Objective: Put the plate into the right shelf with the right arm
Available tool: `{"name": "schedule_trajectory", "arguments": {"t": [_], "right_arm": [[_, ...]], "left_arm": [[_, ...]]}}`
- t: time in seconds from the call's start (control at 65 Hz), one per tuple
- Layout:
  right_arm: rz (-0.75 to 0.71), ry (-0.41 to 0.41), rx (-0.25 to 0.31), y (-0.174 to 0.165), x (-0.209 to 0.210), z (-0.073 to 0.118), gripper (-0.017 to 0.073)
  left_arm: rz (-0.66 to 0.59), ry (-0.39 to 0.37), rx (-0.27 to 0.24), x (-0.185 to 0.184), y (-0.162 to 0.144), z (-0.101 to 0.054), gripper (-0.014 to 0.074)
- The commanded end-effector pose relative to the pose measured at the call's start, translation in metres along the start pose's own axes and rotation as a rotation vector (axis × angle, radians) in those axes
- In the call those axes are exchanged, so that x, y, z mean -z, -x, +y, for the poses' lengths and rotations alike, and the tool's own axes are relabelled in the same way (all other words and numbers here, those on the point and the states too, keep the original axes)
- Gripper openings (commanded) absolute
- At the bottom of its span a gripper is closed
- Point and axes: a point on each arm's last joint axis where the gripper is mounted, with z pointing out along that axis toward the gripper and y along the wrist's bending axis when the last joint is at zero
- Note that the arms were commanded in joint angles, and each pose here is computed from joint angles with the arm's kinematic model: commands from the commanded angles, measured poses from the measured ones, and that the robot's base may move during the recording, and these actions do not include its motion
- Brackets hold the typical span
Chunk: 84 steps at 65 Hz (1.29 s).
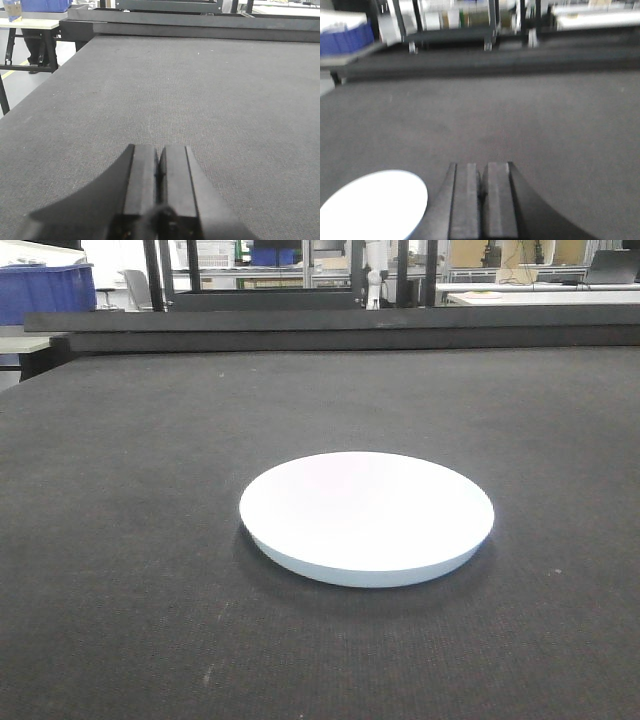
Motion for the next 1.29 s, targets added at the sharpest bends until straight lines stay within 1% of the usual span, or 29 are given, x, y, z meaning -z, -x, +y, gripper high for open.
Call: {"name": "schedule_trajectory", "arguments": {"t": [0.0, 0.046, 0.062, 0.077, 0.092, 0.2, 0.277, 0.385, 0.446, 0.492, 0.538, 0.631, 0.708, 0.769, 0.815, 0.862, 0.923, 1.0, 1.062, 1.092, 1.277], "right_arm": [[0.073, 0.027, 0.031, 0.03, -0.01, 0.007, 0.0056], [0.157, 0.066, 0.037, 0.041, -0.021, 0.013, 0.0056], [0.188, 0.078, 0.047, 0.042, -0.024, 0.015, 0.0056], [0.216, 0.095, 0.041, 0.045, -0.03, 0.017, 0.0056], [0.249, 0.108, 0.05, 0.045, -0.034, 0.018, 0.0056], [0.446, 0.196, 0.063, 0.05, -0.072, 0.029, 0.0056], [0.562, 0.22, 0.074, 0.049, -0.098, 0.032, 0.0056], [0.716, 0.224, 0.063, 0.039, -0.139, 0.033, 0.0056], [0.765, 0.241, 0.068, 0.033, -0.157, 0.038, 0.0056], [0.798, 0.264, 0.078, 0.026, -0.173, 0.045, 0.0056], [0.829, 0.298, 0.096, 0.018, -0.187, 0.056, 0.0056], [0.876, 0.337, 0.144, 0.0, -0.213, 0.074, 0.0056], [0.898, 0.339, 0.192, -0.014, -0.233, 0.082, 0.0057], [0.924, 0.328, 0.193, -0.024, -0.248, 0.084, 0.0062], [0.941, 0.318, 0.184, -0.032, -0.258, 0.085, 0.0088], [0.961, 0.314, 0.184, -0.039, -0.266, 0.086, 0.0148], [0.991, 0.311, 0.185, -0.046, -0.274, 0.087, 0.0276], [1.003, 0.309, 0.185, -0.05, -0.283, 0.088, 0.0514], [1.007, 0.306, 0.184, -0.053, -0.287, 0.088, 0.0622], [1.014, 0.304, 0.185, -0.055, -0.289, 0.088, 0.064], [1.042, 0.279, 0.176, -0.067, -0.298, 0.081, 0.0595]], "left_arm": [[-0.083, 0.004, 0.007, 0.0, 0.005, 0.0, -0.0047], [-0.083, 0.004, 0.007, 0.0, 0.005, 0.0, -0.0047], [-0.083, 0.004, 0.007, 0.0, 0.005, 0.0, -0.0047], [-0.083, 0.004, 0.007, 0.0, 0.005, 0.0, -0.0047], [-0.083, 0.004, 0.007, 0.0, 0.005, 0.0, -0.0047], [-0.083, 0.004, 0.007, 0.0, 0.005, 0.0, -0.0047], [-0.083, 0.004, 0.007, 0.0, 0.005, 0.0, -0.0047], [-0.083, 0.004, 0.007, 0.0, 0.005, 0.0, -0.0047], [-0.083, 0.004, 0.007, 0.0, 0.005, 0.0, -0.0047], [-0.083, 0.004, 0.007, 0.0, 0.005, 0.0, -0.0047], [-0.083, 0.004, 0.007, 0.0, 0.005, 0.0, -0.0047], [-0.083, 0.004, 0.007, 0.0, 0.005, 0.0, -0.0047], [-0.083, 0.004, 0.007, 0.0, 0.005, 0.0, -0.0047], [-0.083, 0.004, 0.007, 0.0, 0.005, 0.0, -0.0047], [-0.083, 0.004, 0.007, 0.0, 0.005, 0.0, -0.0047], [-0.083, 0.004, 0.007, 0.0, 0.005, 0.0, -0.0047], [-0.083, 0.004, 0.007, 0.0, 0.005, 0.0, -0.0047], [-0.083, 0.004, 0.007, 0.0, 0.005, 0.0, -0.0047], [-0.083, 0.004, 0.007, 0.0, 0.005, 0.0, -0.0047], [-0.083, 0.004, 0.007, 0.0, 0.005, 0.0, -0.0047], [-0.083, 0.004, 0.007, 0.0, 0.005, 0.0, -0.0047]]}}
